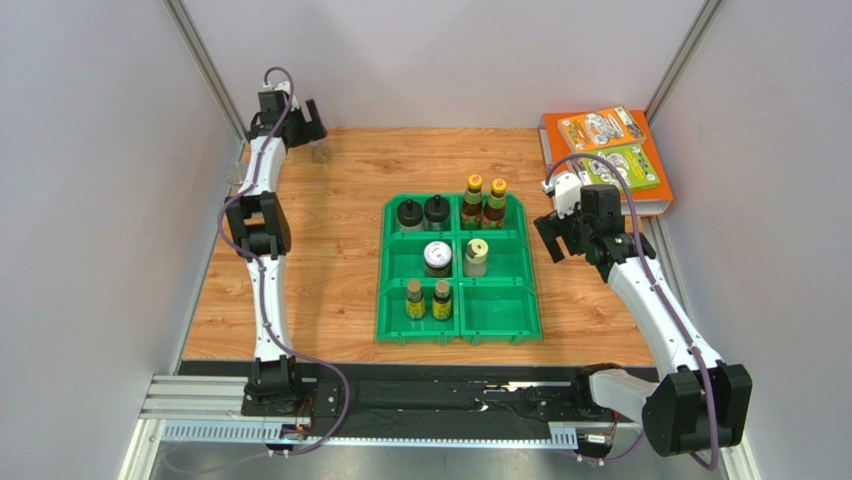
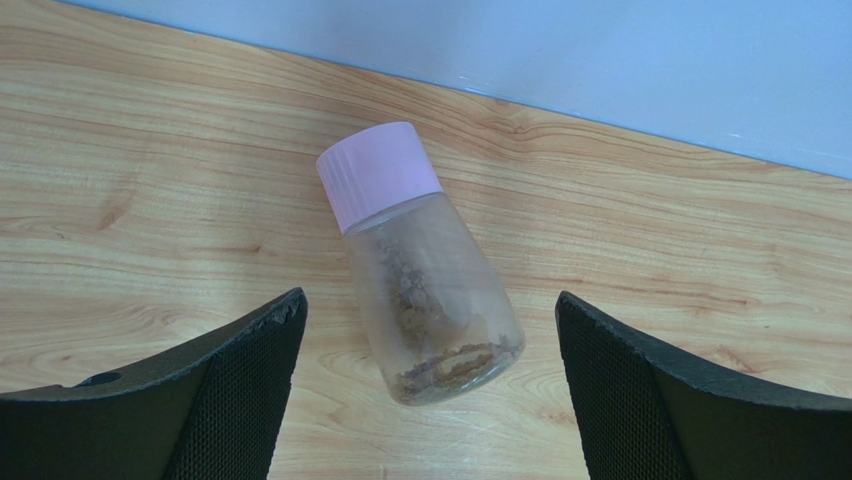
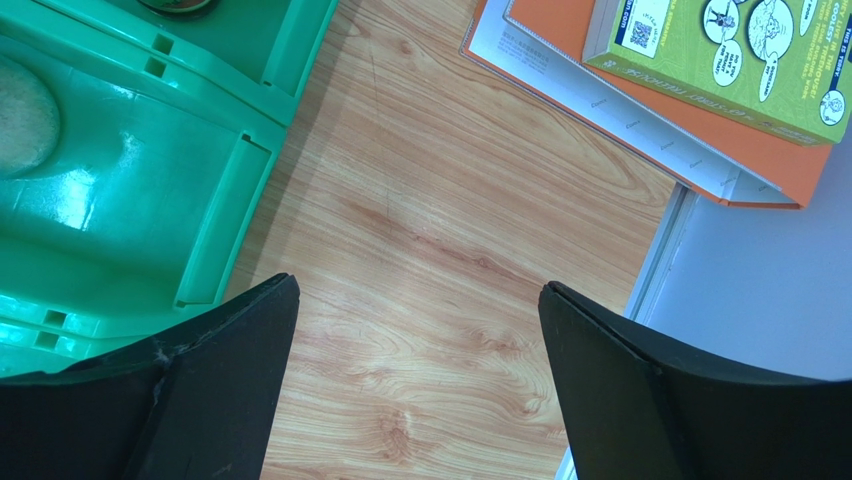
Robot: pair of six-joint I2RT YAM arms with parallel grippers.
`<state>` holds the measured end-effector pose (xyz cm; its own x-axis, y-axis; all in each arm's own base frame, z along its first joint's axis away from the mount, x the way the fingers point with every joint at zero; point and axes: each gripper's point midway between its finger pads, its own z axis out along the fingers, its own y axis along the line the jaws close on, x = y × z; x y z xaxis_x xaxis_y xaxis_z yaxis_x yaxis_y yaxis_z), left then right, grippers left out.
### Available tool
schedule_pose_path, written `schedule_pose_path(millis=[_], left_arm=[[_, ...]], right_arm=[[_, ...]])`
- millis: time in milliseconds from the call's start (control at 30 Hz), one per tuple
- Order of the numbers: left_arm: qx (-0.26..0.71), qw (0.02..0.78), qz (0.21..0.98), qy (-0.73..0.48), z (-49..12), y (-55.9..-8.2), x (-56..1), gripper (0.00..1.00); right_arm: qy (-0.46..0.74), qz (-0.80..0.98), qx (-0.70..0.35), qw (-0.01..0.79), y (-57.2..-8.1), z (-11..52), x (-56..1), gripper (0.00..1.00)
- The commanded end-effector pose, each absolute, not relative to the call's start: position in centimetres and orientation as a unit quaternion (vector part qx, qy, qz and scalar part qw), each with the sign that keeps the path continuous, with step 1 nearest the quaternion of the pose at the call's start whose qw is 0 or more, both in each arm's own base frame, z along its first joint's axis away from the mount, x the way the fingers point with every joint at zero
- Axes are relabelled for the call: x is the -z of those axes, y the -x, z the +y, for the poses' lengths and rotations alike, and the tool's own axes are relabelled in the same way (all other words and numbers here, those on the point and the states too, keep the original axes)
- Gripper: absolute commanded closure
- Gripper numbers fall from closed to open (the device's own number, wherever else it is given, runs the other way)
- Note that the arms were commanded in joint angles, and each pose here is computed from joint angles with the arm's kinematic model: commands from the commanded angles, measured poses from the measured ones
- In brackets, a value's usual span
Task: Organize the condiment bottles
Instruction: Move the bottle to the center of the board.
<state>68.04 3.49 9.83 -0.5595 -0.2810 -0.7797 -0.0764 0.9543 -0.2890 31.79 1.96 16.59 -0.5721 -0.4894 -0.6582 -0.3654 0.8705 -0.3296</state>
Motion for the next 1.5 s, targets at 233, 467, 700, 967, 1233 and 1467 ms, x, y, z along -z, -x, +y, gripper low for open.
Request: schedule_pose_path(millis=[233, 467, 700, 967, 1233, 1467], left_arm=[[0.131, 0.475, 0.863, 0.11, 3.3, -69.0, -11.2, 0.03], [0.121, 0.413, 0.894, 0.125, 2.6, -66.8, -8.8, 0.03], [0.126, 0.376, 0.905, 0.154, 2.8, -65.5, -7.0, 0.03], [0.129, 0.372, 0.902, 0.175, 3.6, -65.4, -6.7, 0.03], [0.13, 0.37, 0.902, 0.183, 3.9, -65.3, -6.5, 0.33], [0.133, 0.366, 0.902, 0.186, 3.8, -65.2, -6.3, 0.42]], right_arm=[[0.234, 0.861, 0.092, 0.441, -32.8, 2.0, -20.0, 0.07], [0.233, 0.86, 0.089, 0.446, -32.7, 2.1, -20.3, 0.07], [0.233, 0.857, 0.086, 0.451, -32.5, 2.2, -20.7, 0.07], [0.231, 0.854, 0.085, 0.459, -32.4, 2.3, -21.1, 0.07], [0.231, 0.849, 0.082, 0.467, -32.3, 2.4, -21.7, 0.08], [0.232, 0.846, 0.081, 0.473, -32.2, 2.5, -22.0, 0.08]])
